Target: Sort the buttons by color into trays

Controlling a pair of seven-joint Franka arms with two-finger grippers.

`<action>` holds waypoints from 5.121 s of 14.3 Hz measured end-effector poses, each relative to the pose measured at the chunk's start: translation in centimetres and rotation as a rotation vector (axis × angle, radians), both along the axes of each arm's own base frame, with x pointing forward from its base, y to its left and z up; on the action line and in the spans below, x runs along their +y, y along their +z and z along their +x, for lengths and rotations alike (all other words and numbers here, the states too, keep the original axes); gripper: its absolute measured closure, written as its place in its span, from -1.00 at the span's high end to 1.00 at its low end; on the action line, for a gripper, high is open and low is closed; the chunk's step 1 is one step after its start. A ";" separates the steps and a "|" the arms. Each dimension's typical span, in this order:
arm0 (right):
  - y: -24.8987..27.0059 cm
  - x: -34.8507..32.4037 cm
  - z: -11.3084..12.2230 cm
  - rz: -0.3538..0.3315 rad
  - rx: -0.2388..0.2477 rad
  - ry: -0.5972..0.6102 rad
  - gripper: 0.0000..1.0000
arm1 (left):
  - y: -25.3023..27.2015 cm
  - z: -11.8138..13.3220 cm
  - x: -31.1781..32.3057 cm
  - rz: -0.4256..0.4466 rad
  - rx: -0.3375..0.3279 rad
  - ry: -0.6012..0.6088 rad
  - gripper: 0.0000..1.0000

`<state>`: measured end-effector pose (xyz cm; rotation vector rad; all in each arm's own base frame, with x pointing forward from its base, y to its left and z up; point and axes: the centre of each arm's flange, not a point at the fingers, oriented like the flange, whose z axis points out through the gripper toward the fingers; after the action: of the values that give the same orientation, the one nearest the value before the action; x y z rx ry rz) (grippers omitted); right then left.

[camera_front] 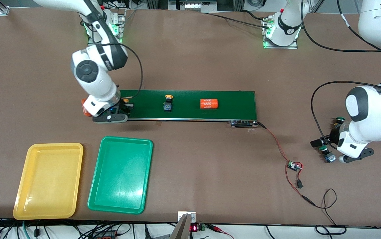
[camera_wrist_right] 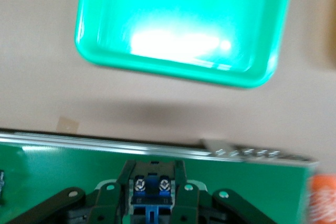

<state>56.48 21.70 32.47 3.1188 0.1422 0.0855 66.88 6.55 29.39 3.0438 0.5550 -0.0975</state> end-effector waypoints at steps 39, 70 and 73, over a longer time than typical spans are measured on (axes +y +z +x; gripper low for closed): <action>-11.2 -32.7 17.6 -0.131 -0.254 0.117 1.00 | -11.9 1.0 6.1 0.176 -0.143 0.019 0.41; -0.4 -3.2 -7.2 0.028 0.095 -0.084 1.00 | -3.8 -15.8 -40.6 -0.174 0.092 -0.346 0.27; -1.5 -3.3 -7.6 0.034 0.086 -0.084 1.00 | -1.3 -14.6 -39.8 -0.169 0.044 -0.329 0.78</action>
<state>48.85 18.42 30.95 3.1583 0.0114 -0.0480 52.27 -33.24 28.06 2.9408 0.0390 -0.2107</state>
